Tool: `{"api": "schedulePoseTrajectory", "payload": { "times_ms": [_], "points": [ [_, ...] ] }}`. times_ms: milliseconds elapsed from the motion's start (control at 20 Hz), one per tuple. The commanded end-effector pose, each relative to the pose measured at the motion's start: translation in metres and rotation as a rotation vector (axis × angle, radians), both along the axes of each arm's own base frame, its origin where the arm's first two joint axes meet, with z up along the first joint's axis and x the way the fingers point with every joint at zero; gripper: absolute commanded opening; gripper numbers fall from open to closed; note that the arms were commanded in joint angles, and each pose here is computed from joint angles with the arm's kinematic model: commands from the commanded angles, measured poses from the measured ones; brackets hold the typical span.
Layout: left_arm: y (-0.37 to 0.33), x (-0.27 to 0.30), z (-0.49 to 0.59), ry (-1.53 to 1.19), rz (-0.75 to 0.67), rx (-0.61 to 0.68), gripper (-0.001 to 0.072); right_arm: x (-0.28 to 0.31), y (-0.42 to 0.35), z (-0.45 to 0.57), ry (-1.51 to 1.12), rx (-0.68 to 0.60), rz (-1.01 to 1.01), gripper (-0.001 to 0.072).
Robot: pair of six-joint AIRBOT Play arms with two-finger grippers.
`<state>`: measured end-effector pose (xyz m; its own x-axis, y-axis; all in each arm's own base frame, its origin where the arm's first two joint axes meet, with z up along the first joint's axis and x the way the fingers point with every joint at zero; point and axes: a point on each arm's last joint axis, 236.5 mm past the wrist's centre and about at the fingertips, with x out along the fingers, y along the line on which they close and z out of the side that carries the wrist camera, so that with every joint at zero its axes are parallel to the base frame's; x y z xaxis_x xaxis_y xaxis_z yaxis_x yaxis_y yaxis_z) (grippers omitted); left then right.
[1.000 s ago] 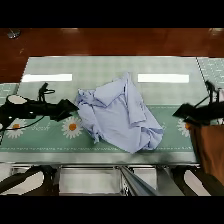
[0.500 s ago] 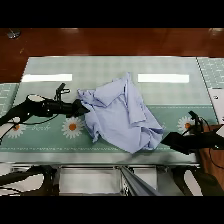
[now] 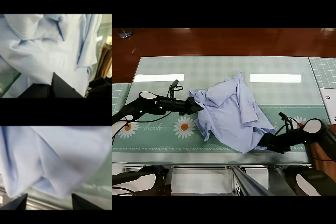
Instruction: Fold the shirts.
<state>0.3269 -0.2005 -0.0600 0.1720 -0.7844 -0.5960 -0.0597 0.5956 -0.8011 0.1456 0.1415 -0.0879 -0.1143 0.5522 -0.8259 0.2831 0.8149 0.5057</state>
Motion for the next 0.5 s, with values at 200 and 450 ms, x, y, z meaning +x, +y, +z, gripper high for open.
{"api": "schedulePoseTrajectory", "payload": {
  "times_ms": [200,450],
  "points": [
    [-0.001,0.001,0.002,-0.004,-0.003,-0.005,0.0037,0.046,0.042,0.001,-0.124,0.136,-0.071,0.0019],
    [0.013,0.061,0.120,-0.238,0.056,-0.168,0.0036,0.140,0.031,0.109,-0.434,0.193,-0.029,0.0018]
  ]
}}
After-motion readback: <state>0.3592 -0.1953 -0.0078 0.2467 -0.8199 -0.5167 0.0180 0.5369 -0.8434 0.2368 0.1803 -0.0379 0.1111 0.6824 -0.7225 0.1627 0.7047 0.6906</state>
